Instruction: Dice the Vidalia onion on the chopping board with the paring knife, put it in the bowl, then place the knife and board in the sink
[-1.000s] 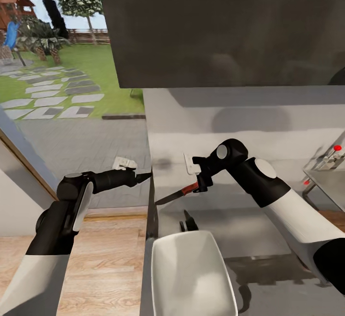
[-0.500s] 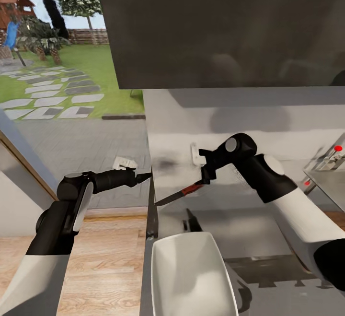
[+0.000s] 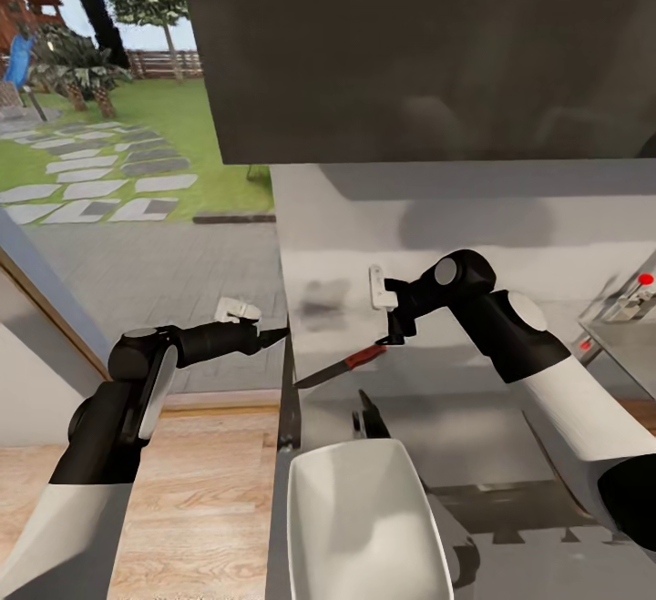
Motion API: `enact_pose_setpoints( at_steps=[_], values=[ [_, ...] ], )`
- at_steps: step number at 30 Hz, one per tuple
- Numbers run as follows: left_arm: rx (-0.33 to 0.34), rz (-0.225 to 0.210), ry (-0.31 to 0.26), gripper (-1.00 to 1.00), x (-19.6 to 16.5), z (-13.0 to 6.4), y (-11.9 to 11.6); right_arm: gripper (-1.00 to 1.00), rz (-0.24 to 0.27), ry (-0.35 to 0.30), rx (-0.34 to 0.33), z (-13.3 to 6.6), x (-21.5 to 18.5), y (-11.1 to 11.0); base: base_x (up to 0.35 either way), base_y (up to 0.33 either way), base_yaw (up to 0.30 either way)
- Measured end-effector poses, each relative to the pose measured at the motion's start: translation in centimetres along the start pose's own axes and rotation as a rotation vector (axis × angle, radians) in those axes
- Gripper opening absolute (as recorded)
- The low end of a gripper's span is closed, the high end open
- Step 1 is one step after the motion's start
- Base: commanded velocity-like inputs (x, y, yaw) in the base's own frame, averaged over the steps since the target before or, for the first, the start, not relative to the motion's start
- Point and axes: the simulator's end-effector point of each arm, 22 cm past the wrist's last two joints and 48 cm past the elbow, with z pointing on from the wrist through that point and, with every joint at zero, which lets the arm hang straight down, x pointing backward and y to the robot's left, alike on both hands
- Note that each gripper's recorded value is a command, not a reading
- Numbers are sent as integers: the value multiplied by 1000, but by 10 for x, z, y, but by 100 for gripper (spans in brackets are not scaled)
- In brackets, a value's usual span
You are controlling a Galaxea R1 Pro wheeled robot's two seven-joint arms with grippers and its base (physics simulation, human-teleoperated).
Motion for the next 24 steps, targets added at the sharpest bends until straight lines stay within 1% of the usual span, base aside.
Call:
enact_pose_setpoints(
  at_steps=[9,18,19,20,24],
  values=[
    [0,-6,8,100,5,3,3,100,-3,4,-21,7,2,6,0,0,0],
    [-1,-14,17,100,11,7,6,100,-32,20,-62,20,2,19,0,0,0],
    [-1,-15,18,100,12,7,6,100,-33,20,-68,21,2,21,0,0,0],
    [-1,-16,19,100,12,8,6,100,-34,21,-100,22,3,28,0,0,0],
    [0,-20,23,100,15,9,7,100,-31,22,-130,24,4,35,0,0,0]
  ],
)
